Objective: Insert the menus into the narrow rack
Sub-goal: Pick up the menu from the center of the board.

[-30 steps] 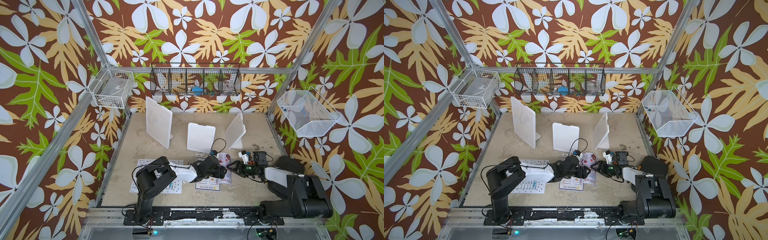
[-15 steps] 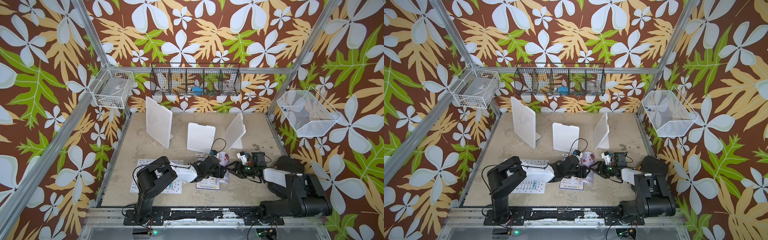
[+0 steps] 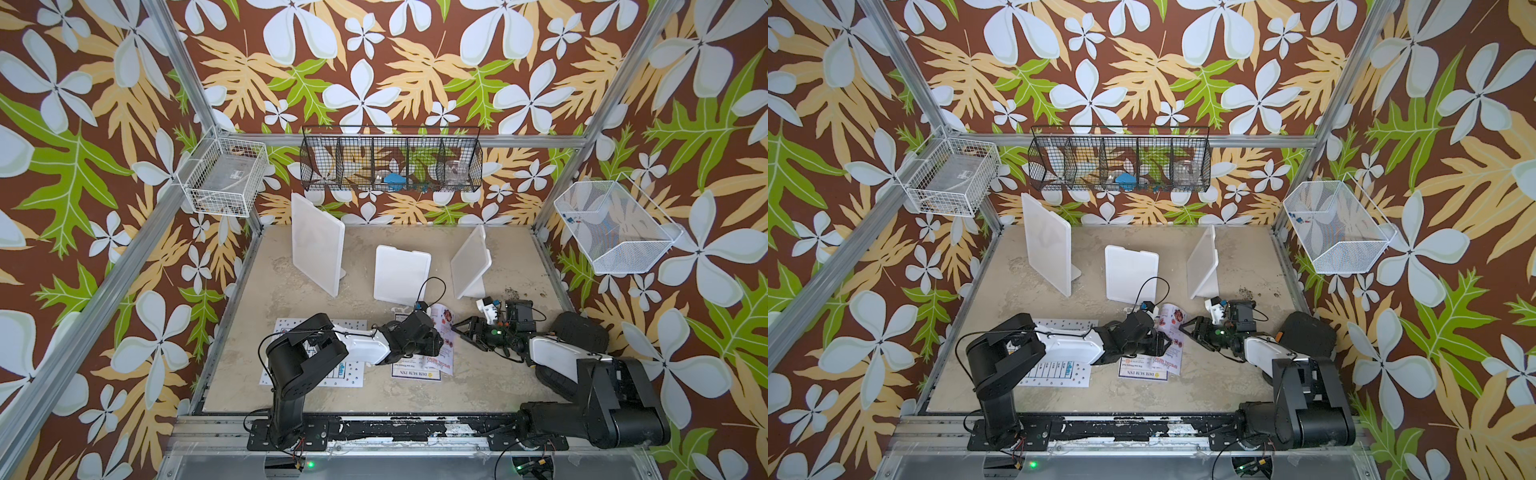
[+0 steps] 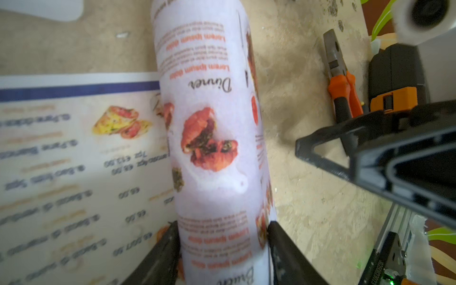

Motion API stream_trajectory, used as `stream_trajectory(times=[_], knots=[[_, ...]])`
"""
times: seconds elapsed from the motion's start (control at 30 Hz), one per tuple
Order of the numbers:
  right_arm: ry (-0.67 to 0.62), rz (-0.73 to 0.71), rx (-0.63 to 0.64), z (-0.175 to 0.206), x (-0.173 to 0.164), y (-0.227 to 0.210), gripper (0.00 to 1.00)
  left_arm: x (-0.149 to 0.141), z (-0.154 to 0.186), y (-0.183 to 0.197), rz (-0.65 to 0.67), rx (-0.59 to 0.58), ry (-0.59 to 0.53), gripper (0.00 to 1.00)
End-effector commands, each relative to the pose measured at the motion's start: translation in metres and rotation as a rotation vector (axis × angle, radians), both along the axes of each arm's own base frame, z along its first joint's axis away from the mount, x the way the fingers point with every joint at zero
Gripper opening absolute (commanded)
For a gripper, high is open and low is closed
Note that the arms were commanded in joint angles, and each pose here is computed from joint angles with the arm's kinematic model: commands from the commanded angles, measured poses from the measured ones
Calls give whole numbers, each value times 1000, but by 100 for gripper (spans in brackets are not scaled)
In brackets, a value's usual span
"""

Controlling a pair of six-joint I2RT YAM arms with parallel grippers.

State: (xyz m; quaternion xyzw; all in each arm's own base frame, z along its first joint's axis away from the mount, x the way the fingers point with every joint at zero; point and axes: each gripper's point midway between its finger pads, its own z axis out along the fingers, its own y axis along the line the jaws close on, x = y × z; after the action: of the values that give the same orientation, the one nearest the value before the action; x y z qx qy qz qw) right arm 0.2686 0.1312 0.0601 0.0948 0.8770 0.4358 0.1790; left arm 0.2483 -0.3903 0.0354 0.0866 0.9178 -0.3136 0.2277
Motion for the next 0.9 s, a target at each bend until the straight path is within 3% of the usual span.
stream_trajectory(times=[0.0, 0.13, 0.43, 0.87], knots=[[4, -44, -135, -10, 0, -17, 67, -8, -2, 13, 4, -1, 65, 58], [-19, -50, -131, -5, 2, -17, 67, -6, 18, 13, -4, -108, 69, 56], [-78, 42, 79, 15, -6, 10, 73, 0, 40, 20, 13, -255, 79, 55], [-1, 45, 184, 6, -23, 33, 76, 0, 31, 22, 23, -267, 105, 54]])
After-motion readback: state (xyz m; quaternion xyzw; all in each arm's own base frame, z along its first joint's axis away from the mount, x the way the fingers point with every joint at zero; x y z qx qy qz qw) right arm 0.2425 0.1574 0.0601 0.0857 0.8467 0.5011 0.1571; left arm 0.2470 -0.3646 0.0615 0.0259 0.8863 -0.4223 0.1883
